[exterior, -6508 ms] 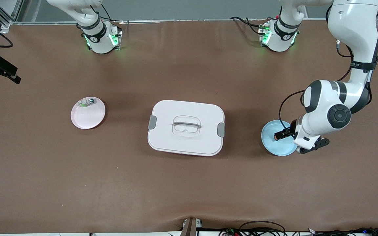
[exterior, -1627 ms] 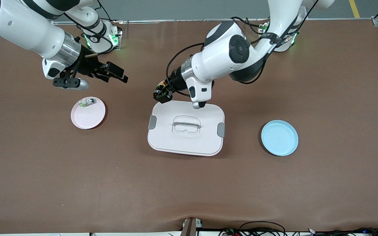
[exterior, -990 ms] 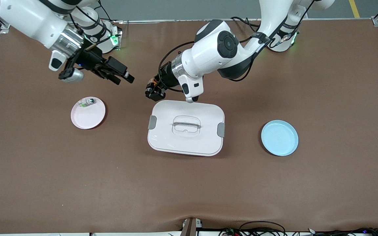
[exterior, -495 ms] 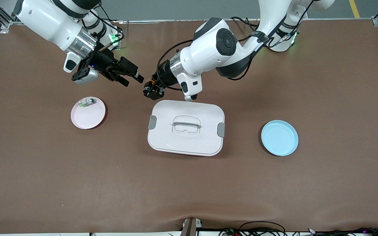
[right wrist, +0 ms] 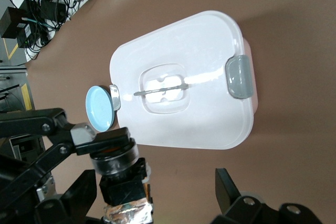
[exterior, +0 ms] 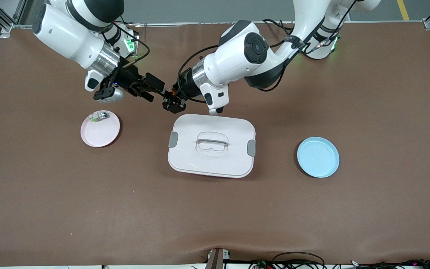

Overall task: Transfer orange switch to right arm and place
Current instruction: 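Close the right gripper on the switch held by the left gripper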

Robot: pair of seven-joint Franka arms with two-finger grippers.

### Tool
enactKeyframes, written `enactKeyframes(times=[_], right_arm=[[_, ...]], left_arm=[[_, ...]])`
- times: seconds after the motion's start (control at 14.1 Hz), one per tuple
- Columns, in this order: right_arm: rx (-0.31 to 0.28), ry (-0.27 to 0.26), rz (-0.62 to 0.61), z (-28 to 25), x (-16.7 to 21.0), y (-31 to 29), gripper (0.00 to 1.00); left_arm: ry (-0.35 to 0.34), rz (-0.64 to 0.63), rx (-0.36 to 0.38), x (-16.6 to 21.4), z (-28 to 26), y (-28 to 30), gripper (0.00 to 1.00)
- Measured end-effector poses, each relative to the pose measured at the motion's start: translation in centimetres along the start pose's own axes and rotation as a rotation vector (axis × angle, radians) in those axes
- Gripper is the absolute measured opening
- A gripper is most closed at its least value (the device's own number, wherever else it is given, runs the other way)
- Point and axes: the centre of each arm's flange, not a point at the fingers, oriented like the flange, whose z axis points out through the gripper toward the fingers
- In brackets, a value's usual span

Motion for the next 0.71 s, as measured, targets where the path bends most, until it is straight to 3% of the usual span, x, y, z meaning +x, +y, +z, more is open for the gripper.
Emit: enactKeyframes(times=[0.28,0.71], right_arm=[[-0.001,-0.028,-0.01,1.6,-0.7,-0.9,1.0],[0.001,-0.03,-0.006,1.8,-0.6,-0.9,1.0]], left_arm=[[-0.003,0.003,-0.002,-0.2,-0.1,0.0,0.73],[-0.003,0.003,-0.002,-0.2,-0.1,0.0,0.73]])
